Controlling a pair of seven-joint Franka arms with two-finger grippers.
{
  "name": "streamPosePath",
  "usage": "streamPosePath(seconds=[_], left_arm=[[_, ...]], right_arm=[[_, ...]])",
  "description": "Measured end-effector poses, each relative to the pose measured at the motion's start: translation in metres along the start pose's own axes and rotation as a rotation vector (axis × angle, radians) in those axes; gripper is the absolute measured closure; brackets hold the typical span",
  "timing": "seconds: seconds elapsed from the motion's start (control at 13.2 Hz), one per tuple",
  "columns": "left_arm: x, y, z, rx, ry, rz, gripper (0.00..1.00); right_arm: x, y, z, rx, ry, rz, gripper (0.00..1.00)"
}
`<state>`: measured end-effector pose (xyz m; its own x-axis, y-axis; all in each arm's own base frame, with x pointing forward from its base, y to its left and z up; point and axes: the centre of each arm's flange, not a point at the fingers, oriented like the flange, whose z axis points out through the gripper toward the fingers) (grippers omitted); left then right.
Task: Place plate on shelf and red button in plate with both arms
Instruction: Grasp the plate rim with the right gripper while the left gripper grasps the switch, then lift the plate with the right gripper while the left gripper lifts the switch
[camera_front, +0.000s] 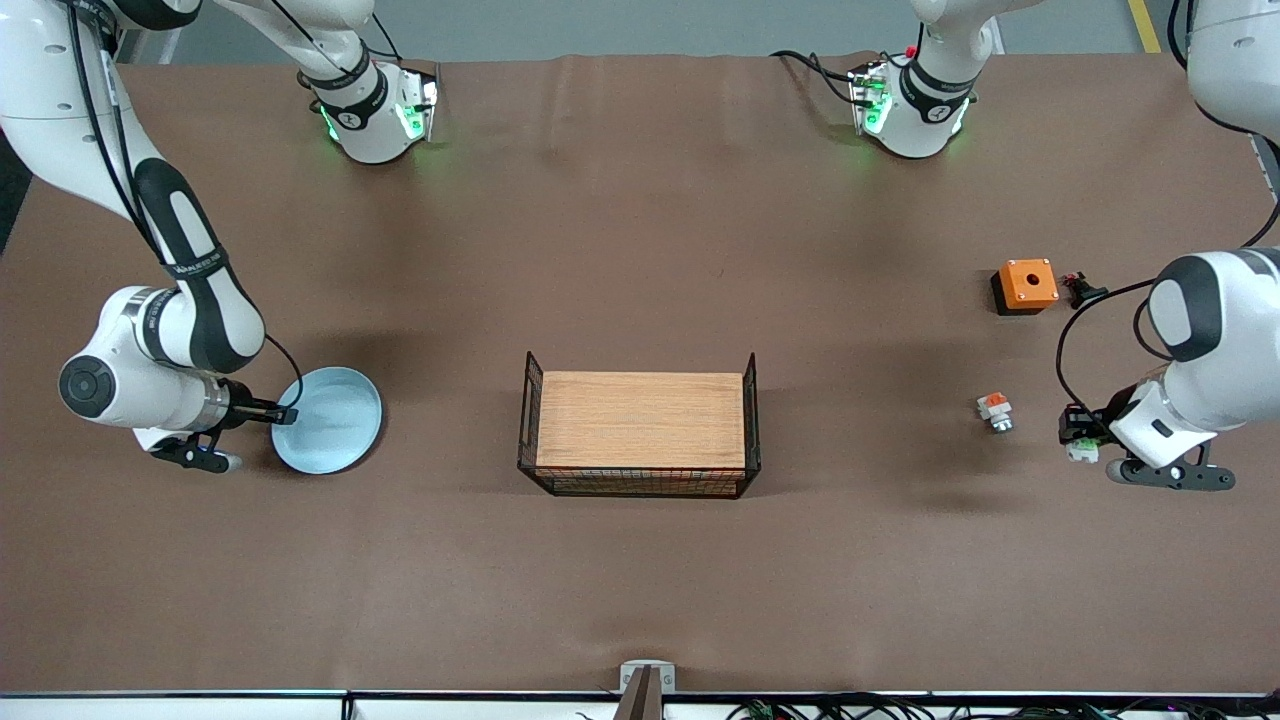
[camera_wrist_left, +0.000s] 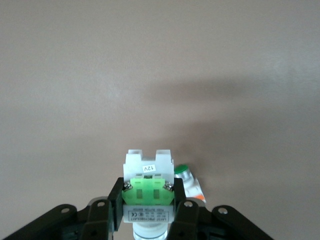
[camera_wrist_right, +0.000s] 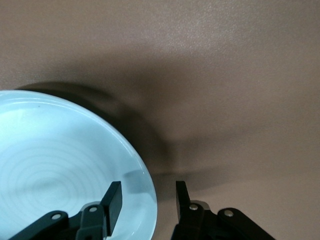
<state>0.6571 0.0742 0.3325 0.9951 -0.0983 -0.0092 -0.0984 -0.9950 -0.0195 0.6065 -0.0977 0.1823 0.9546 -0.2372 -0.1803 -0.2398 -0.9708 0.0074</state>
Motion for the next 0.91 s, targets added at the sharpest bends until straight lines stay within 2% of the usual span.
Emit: streamPosePath(seconds=[0.08, 0.15, 0.23, 0.3, 0.38, 0.46, 0.53, 0.61, 0.91], left_arm=[[-0.001, 0.004, -0.006, -0.002, -0.013, -0.02, 0.59], [-0.002, 0.006, -0.009, -0.003, -0.023, -0.031, 0.59], [-0.004, 0.007, -0.011, -0.003, -0.03, -0.044, 0.59], [-0.004, 0.007, -0.012, -0.003, -0.032, -0.064, 0.59], [-0.004, 0.009, -0.013, -0.003, -0.033, -0.083, 0.59], [-0.003, 0.015, -0.014, -0.007, -0.032, -0.091, 0.59], [-0.001, 0.025, -0.016, -0.012, -0.031, -0.099, 0.59], [0.0, 0.033, -0.018, -0.017, -0.031, -0.106, 0.59], [0.001, 0.059, -0.045, -0.022, -0.049, -0.091, 0.59]], right_arm=[[0.0, 0.0, 0.0, 0.0, 0.0, 0.001, 0.58], [0.0, 0.0, 0.0, 0.001, 0.0, 0.002, 0.63], [0.0, 0.0, 0.0, 0.001, -0.001, 0.002, 0.63], [0.0, 0.001, 0.001, 0.001, -0.001, 0.003, 0.71], [0.0, 0.002, 0.001, 0.001, -0.001, 0.004, 0.71], [0.0, 0.002, 0.001, 0.001, -0.001, 0.004, 0.78], [0.0, 0.002, 0.0, 0.002, -0.002, 0.005, 0.91], [0.0, 0.001, -0.003, 0.004, -0.002, 0.004, 0.96], [0.0, 0.003, -0.003, 0.006, -0.002, 0.003, 0.96]])
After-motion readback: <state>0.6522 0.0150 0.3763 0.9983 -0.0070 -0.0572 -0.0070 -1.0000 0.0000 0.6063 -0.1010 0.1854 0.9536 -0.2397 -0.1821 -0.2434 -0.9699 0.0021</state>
